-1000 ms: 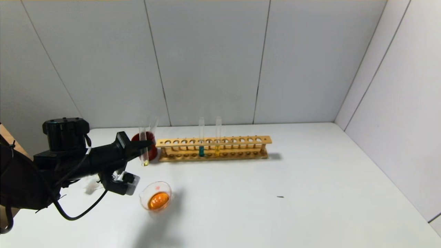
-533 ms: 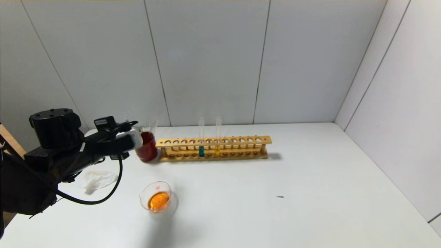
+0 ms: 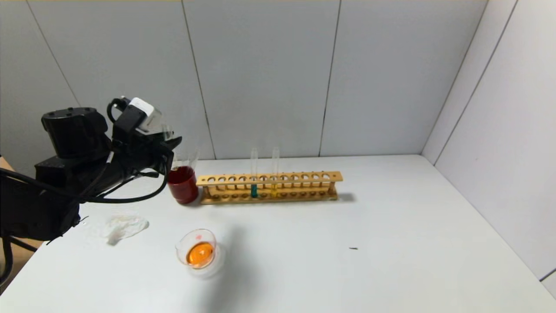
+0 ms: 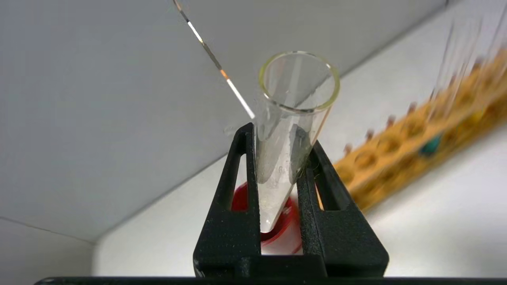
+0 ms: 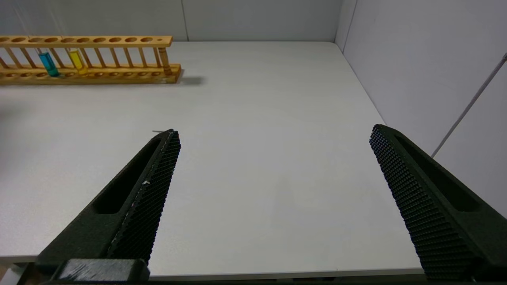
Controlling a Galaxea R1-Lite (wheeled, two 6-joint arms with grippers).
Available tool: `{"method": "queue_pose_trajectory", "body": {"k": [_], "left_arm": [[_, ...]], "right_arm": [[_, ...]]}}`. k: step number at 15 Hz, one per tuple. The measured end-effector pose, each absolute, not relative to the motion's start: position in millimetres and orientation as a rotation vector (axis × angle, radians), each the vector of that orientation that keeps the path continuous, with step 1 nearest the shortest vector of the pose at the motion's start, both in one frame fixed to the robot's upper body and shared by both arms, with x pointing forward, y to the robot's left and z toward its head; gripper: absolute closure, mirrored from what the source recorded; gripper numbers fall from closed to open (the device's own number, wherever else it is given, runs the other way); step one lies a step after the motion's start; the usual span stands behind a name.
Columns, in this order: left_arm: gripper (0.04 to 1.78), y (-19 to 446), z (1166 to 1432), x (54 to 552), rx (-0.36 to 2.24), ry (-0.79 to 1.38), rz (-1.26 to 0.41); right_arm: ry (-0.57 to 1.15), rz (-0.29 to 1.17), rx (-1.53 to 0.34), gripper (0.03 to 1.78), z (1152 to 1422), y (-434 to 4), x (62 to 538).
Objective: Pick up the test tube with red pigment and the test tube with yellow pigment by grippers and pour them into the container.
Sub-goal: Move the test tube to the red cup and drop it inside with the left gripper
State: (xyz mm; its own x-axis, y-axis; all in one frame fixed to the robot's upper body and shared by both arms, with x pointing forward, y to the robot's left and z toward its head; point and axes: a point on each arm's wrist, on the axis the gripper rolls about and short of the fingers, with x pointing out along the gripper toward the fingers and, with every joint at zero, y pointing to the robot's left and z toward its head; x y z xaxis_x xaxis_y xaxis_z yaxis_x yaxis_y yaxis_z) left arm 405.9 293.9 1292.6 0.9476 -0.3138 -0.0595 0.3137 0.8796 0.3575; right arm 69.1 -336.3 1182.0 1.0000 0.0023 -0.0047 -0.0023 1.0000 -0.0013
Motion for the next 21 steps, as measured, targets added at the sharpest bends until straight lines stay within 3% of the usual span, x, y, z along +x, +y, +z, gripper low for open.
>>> {"method": "queue_pose_trajectory", "body": {"k": [3,8,21], "left_arm": [[1.5,306,1299,413,0.16,0.011,-0.278],[1.5,332,1284,433,0.0,0.071,-0.194],[1.5,335,1243,475,-0.015,0.136,-0.182]], "right_arm": [[0.004,0.001,-0.001,0.06,1182,-336,69],[0.005,0.002,-0.001,0.06,1182,-336,69],[0.005,0.001,-0.001,0.06,1182,-336,69]]}}
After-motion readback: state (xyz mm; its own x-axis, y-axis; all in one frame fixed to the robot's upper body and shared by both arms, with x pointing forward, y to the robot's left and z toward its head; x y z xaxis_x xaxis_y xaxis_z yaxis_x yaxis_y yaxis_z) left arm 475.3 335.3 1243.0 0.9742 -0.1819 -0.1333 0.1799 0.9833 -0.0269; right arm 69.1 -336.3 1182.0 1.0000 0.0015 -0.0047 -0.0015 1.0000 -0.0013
